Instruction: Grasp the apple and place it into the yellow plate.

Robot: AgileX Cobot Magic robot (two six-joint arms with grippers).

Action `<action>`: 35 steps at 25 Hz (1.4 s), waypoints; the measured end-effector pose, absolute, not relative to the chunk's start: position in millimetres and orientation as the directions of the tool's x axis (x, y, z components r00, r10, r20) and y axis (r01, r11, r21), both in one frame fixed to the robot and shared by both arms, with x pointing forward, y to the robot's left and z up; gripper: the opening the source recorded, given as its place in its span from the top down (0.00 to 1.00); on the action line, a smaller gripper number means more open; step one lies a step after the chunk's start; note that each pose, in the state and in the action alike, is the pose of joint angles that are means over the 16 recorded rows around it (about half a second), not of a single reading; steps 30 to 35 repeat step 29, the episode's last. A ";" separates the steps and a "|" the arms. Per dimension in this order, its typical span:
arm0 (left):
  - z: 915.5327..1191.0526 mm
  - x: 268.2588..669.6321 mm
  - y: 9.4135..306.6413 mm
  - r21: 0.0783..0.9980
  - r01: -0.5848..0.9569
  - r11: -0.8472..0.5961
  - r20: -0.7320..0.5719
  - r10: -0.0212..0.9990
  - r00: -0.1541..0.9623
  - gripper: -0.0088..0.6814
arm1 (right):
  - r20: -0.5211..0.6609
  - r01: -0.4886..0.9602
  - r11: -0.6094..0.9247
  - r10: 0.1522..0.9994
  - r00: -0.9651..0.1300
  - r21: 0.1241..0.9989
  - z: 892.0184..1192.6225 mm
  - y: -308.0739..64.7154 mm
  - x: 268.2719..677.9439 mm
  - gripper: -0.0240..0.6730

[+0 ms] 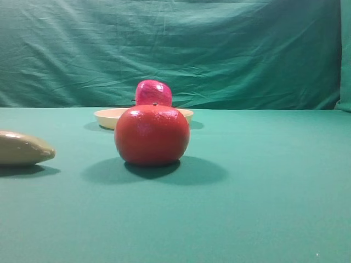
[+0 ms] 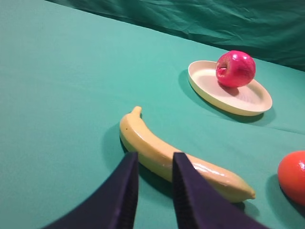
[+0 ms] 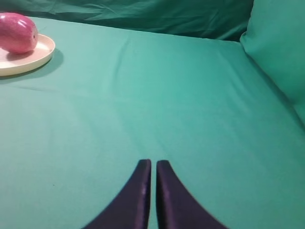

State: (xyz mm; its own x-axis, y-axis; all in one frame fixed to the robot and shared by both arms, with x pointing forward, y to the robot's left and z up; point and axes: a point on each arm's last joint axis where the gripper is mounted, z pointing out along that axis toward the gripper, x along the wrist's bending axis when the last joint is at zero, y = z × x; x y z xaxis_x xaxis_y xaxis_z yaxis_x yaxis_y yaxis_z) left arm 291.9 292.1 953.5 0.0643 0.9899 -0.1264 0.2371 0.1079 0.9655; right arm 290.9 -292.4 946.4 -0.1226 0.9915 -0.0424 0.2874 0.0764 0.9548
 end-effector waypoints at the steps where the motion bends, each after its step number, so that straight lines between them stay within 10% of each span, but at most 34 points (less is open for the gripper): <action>1: 953.5 291.9 292.1 0.965 0.237 0.108 -0.126 0.990 0.064 0.76 | -0.042 0.288 0.076 0.992 -0.123 0.955 946.4 -292.3 290.9 0.97; 35: 953.5 291.9 292.1 0.965 0.237 0.108 -0.126 0.990 0.064 0.76 | -0.038 0.288 0.073 0.992 -0.124 0.955 946.3 -292.1 290.9 0.97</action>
